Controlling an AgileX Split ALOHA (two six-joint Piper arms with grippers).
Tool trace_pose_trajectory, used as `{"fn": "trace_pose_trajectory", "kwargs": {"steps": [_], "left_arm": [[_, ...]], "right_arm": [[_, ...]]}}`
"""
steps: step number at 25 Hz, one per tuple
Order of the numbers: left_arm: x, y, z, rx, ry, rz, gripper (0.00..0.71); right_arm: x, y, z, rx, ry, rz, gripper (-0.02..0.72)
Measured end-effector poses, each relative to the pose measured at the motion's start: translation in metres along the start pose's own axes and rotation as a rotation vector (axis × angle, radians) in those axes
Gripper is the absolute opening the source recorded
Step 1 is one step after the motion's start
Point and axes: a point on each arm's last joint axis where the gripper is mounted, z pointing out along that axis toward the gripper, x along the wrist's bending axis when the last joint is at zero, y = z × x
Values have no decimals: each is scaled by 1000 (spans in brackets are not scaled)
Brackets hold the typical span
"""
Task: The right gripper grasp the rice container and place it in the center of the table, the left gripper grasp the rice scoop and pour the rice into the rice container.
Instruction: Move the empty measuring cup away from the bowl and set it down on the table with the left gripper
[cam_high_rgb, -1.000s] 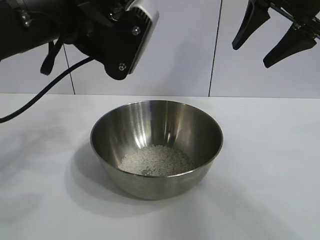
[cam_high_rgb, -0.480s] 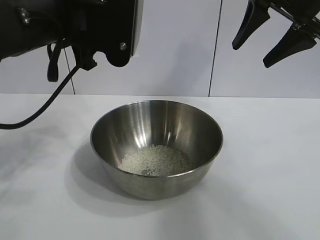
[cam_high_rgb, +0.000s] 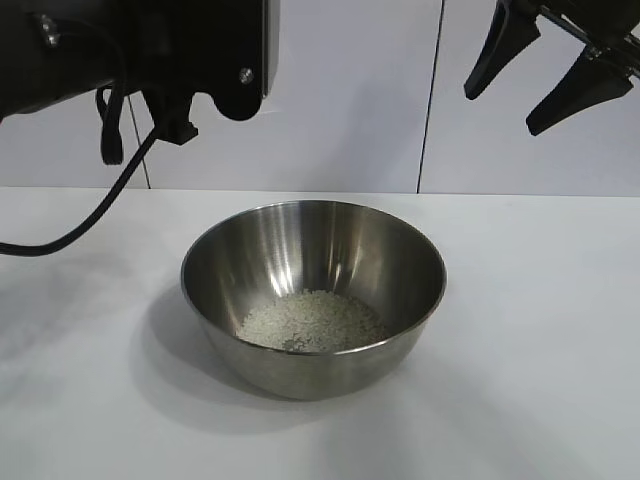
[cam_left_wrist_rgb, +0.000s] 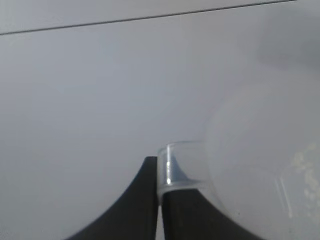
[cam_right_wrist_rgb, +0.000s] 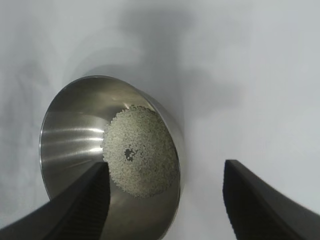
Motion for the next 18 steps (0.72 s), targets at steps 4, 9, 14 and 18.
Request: {"fn": "trace_pose_trajectory", "kwargs": {"steps": [4, 9, 14, 18], "left_arm": [[-2, -5, -2, 50, -68, -165, 4], [10, -10, -4, 105, -144, -446, 4], [19, -27, -8, 169, -207, -729, 3], [32, -49, -13, 224, -197, -928, 3]], "right_arm": [[0, 0, 0, -3, 0, 0, 452], [0, 1, 0, -6, 0, 0, 452], [0, 1, 0, -6, 0, 0, 452], [0, 1, 0, -6, 0, 0, 452]]}}
